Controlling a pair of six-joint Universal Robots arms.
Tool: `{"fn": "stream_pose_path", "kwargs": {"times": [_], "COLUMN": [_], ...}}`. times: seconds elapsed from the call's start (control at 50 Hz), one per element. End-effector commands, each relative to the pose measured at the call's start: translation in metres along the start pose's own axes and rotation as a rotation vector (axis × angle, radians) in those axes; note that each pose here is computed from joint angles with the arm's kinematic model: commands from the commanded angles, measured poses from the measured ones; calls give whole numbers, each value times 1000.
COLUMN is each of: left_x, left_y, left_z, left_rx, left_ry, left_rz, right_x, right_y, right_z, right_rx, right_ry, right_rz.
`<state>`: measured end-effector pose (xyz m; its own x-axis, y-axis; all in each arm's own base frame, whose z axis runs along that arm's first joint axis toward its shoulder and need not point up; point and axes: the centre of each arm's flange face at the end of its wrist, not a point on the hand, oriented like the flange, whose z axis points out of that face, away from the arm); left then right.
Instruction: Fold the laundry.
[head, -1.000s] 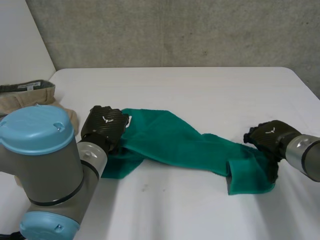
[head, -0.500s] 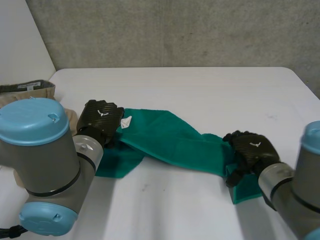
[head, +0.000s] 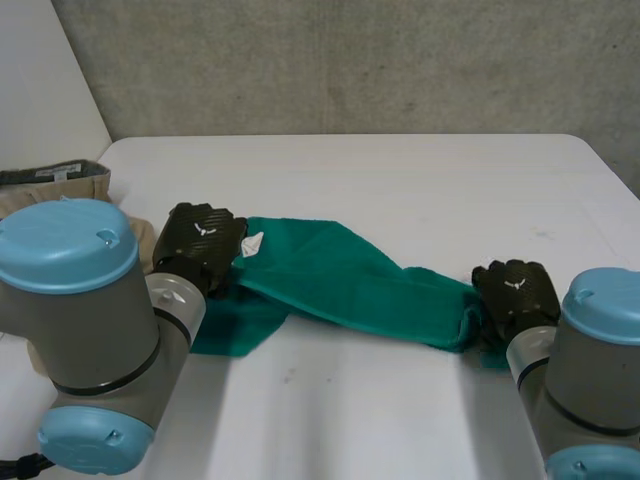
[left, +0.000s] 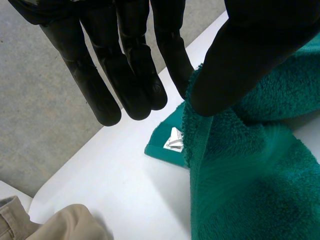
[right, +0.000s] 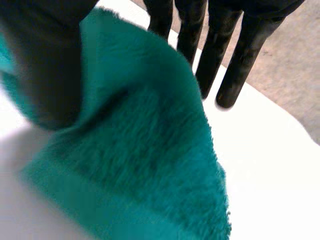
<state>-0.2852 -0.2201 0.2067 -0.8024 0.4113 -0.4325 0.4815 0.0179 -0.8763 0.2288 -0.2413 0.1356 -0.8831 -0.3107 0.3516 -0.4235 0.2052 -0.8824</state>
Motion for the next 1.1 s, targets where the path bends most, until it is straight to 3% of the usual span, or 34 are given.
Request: {"fn": "stream_pose_path", "kwargs": {"times": [0.02,0.14,0.24,0.42,0.52,0.6,0.66,0.7,0.8,0.88,0.96,1.1], "left_x": [-3,-12,-22,-18,-3,1,-8,-28,-73,-88,-88,-67], "left_y": [3,-11,-26,-16,2,-7,-41,-79,-152,-185,-185,-133], "left_z": [-4,-15,-32,-39,-7,33,60,74,79,62,49,42], "left_rx": [-17,25,47,-24,-62,18,168,323,654,815,815,657], "left_ry": [-6,-21,-28,15,26,-27,-112,-215,-451,-543,-536,-444], "left_rz": [4,5,8,77,132,145,139,121,66,22,19,65], "right_x": [35,64,80,87,76,82,98,113,143,159,162,134], "right_y": [-15,-80,-119,-128,-107,-116,-141,-179,-252,-287,-290,-233], "right_z": [18,-13,-38,-54,-19,21,52,67,68,56,51,71], "right_rx": [36,113,72,-30,-73,-5,120,308,712,954,1006,802], "right_ry": [-9,-88,-137,-274,-338,-253,-115,1,194,274,271,108], "right_rz": [-164,-391,-388,-413,-425,-411,-345,-300,-209,-136,-111,-113]}}
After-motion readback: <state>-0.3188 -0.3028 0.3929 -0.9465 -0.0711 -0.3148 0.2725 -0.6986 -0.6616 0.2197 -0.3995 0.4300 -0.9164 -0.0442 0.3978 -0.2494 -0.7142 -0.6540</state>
